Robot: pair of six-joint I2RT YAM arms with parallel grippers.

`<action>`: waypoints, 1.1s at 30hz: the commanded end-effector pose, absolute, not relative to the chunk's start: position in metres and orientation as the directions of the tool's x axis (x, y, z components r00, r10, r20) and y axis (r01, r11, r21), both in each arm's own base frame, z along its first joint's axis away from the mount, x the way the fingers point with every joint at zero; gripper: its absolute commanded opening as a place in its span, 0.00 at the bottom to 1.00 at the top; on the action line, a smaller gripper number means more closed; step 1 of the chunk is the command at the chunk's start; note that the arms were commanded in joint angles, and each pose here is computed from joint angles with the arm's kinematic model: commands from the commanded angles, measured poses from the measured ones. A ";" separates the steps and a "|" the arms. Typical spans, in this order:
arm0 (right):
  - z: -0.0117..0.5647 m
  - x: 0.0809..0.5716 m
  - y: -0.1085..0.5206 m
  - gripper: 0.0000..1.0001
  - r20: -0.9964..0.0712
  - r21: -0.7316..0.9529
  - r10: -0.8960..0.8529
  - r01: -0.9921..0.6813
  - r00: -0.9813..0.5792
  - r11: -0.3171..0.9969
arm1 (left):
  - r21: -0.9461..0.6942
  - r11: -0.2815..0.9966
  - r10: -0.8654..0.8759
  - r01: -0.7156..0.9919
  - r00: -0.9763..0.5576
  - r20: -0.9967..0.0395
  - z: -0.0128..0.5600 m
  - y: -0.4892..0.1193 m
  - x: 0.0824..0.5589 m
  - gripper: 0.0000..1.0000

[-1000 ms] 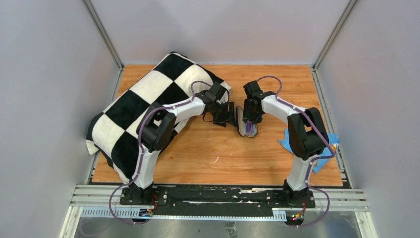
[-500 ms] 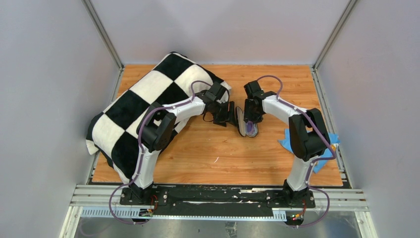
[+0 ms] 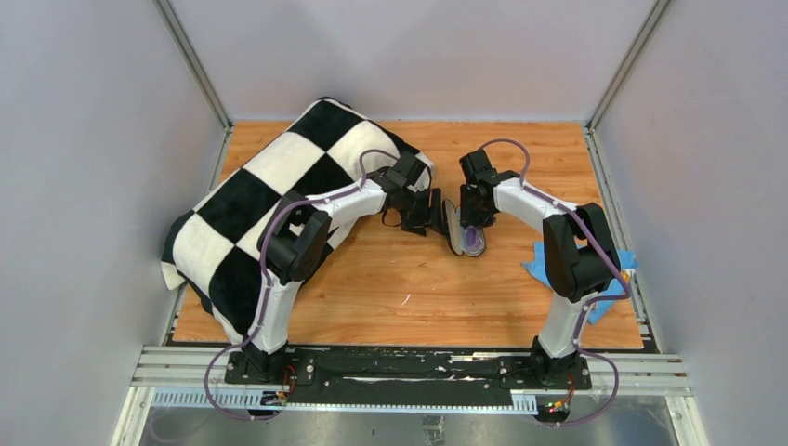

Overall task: Organize the sunglasses
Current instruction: Place the sunglasses in the sunglasses case.

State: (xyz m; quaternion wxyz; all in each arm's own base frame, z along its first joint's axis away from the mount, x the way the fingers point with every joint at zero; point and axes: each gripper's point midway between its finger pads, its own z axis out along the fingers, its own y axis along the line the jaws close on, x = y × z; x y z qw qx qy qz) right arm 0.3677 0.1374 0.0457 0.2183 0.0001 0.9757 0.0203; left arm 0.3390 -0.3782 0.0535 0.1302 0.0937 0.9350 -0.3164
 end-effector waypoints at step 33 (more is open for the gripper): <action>0.052 0.362 0.138 0.53 -0.450 0.078 -0.087 -0.137 -0.889 0.988 | -0.579 0.768 0.128 0.275 -0.951 -0.282 0.053 -0.388 0.336 0.61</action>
